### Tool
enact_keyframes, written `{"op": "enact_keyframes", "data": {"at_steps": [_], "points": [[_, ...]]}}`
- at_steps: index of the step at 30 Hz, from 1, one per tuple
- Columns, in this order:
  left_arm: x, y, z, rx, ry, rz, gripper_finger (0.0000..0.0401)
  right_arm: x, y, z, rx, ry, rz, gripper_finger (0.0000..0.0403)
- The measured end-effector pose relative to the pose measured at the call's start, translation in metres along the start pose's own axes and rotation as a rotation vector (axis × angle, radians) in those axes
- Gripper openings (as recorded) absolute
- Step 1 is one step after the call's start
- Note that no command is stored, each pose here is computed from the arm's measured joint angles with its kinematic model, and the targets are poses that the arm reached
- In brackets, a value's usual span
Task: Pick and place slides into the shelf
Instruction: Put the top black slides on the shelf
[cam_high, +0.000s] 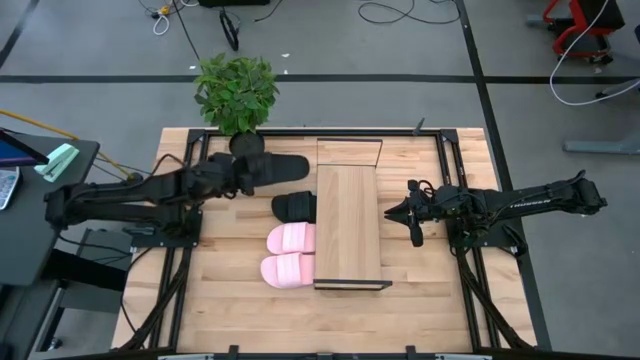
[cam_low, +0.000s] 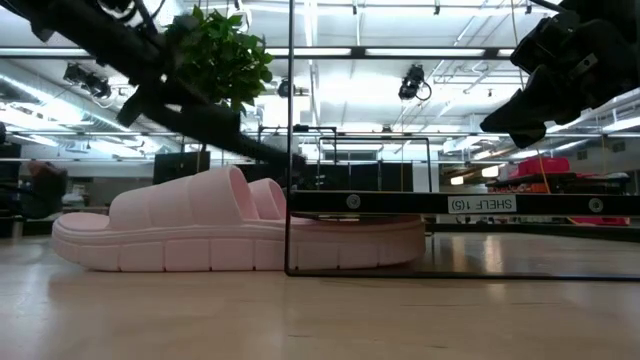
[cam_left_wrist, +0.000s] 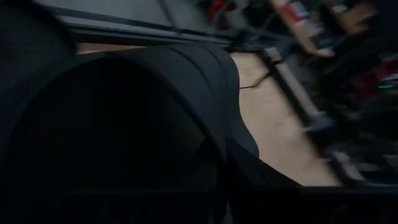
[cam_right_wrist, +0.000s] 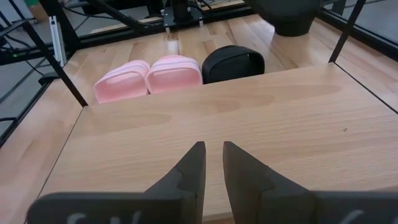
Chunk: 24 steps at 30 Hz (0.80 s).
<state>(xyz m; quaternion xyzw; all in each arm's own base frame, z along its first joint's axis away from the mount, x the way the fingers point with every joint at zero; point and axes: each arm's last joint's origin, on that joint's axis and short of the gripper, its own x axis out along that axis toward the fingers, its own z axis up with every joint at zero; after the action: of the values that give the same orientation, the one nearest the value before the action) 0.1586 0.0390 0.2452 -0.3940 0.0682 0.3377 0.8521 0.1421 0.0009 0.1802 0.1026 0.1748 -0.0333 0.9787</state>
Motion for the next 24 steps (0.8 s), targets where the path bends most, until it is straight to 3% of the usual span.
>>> {"op": "enact_keyframes", "data": {"at_steps": [6,13,18,24], "points": [[0.0,-0.021,-0.001,-0.083,-0.025,-0.171,0.0014,0.0,0.0,0.0,-0.003,0.0,0.0,0.0062],[0.026,-0.029,-0.015,-0.094,0.015,-0.172,0.0014,0.0,0.0,0.0,-0.01,-0.004,0.001,0.0062],[0.054,-0.035,-0.014,-0.134,0.002,-0.272,0.0014,0.0,0.0,0.0,-0.011,-0.004,0.0,0.0062],[0.084,-0.023,-0.016,-0.17,0.056,-0.25,0.0014,0.0,0.0,0.001,-0.044,-0.008,0.001,0.0062]]}}
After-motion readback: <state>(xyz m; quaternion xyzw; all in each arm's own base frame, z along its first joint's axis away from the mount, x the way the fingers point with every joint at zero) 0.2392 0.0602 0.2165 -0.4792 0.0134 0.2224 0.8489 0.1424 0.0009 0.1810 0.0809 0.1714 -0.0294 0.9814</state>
